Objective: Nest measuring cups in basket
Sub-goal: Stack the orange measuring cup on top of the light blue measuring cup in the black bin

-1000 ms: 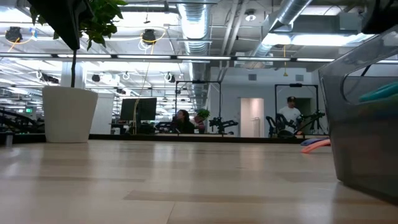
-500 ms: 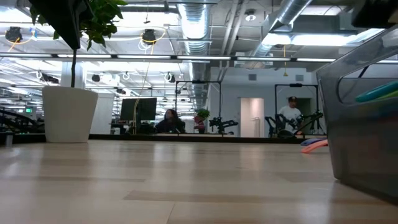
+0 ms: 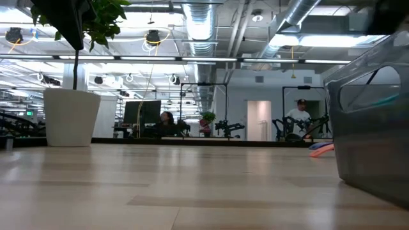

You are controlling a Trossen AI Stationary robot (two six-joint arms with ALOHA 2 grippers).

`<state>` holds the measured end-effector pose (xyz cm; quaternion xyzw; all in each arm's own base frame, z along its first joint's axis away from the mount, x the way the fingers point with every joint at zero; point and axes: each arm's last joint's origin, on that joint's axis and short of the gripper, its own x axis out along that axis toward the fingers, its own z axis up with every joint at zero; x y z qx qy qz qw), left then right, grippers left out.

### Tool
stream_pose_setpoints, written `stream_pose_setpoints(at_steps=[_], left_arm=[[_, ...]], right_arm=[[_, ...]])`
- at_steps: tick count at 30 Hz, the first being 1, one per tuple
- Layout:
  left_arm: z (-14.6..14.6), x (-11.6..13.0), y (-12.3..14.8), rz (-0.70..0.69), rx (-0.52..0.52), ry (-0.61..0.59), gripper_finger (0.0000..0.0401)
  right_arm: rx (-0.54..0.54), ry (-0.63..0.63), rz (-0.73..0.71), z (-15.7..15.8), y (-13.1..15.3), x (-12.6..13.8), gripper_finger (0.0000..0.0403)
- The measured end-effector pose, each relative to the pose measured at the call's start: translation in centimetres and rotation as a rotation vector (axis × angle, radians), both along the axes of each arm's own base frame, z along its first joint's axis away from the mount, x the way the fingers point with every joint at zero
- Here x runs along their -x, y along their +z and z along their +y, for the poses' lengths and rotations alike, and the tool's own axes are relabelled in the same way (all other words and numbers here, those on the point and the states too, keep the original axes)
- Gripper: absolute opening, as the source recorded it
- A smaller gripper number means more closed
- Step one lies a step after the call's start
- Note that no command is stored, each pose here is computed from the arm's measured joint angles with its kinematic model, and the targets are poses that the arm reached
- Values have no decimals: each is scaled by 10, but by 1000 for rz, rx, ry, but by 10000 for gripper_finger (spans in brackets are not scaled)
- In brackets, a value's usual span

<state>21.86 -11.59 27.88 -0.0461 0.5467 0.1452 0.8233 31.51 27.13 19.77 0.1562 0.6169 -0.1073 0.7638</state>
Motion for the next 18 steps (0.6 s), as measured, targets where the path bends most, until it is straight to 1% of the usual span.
stream_pose_setpoints(at_steps=[3,6,10,14,15,17,18], left_arm=[[0,0,0,0,0,0,11],[0,0,0,1,0,0,11],[0,0,0,-2,0,0,11],[-1,-1,0,-11,5,0,11],[-1,-2,0,-18,9,0,11],[-2,-3,1,-33,18,0,11],[-2,-3,1,-38,20,0,11]], right_arm=[[-20,42,-52,4,5,-4,6],[8,7,-59,3,8,-3,13],[116,-71,-60,-3,25,0,16],[232,-112,-78,-9,53,3,9],[265,-151,-82,-12,61,6,7],[367,-258,-64,-22,77,14,7],[380,-314,-71,-25,81,15,8]])
